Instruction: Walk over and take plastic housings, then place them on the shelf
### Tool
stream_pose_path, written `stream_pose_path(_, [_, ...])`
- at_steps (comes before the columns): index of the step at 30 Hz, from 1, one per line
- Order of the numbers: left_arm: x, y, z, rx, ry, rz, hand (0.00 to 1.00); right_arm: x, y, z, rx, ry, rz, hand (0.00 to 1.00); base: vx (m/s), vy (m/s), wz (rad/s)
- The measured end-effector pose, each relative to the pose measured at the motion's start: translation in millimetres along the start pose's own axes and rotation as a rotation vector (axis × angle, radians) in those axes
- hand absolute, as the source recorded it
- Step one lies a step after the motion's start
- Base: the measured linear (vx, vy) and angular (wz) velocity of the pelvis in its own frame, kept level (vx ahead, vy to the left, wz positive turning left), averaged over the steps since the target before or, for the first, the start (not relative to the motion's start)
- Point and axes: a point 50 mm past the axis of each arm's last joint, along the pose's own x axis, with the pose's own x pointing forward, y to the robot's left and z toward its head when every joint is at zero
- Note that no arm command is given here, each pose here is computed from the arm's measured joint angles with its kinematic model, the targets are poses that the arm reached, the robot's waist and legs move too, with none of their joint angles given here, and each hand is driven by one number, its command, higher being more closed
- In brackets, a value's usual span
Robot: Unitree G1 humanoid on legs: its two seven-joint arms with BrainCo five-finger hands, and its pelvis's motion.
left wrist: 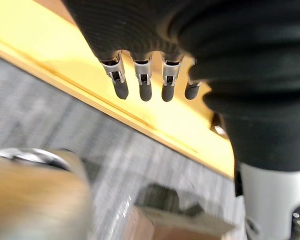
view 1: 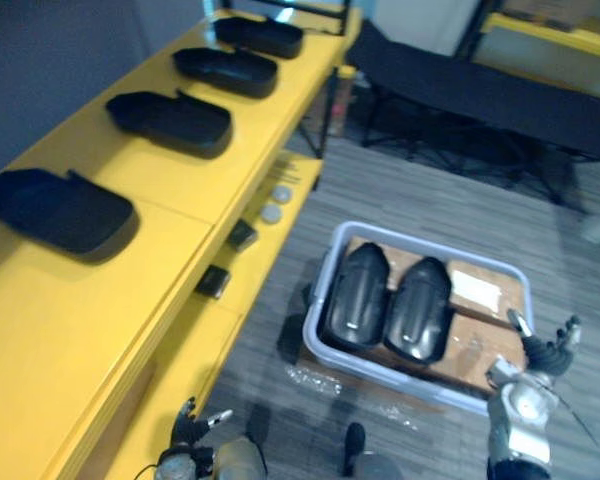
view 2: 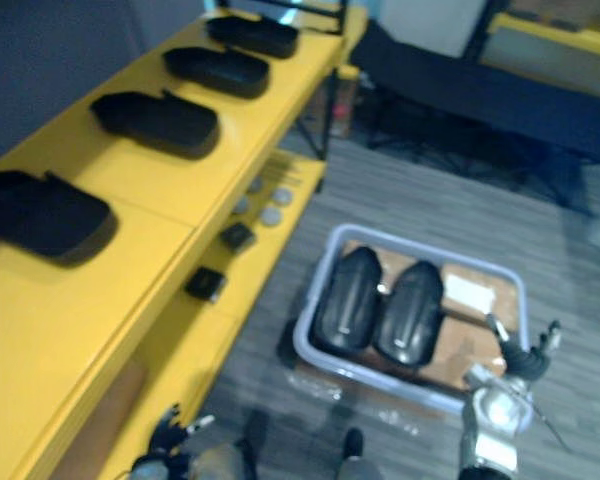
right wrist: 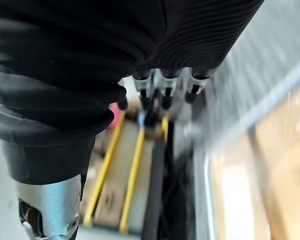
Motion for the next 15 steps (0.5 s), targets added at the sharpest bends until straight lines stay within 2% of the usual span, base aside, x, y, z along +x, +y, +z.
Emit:
stream_pose_path(8, [-1,-7,-8,0.028,0.033,-0.048,0.00,4,-34,2,-0.059,-0.031,-0.147,0.00,0.00,-0.004,-0.80])
stream_pose_path(12, [3,-28,12,-0.001,-0.035,-0.123,0.00,14,-44,20,-0.065,-0.103,-0.146,0.00,-0.05,-0.043,-0.27])
stream_pose_path(15, [6,-41,34,0.000,-0.115,-0.165,0.00,17,-40,24,-0.069,-0.117,-0.122,0.00,-0.11,-0.030,0.10])
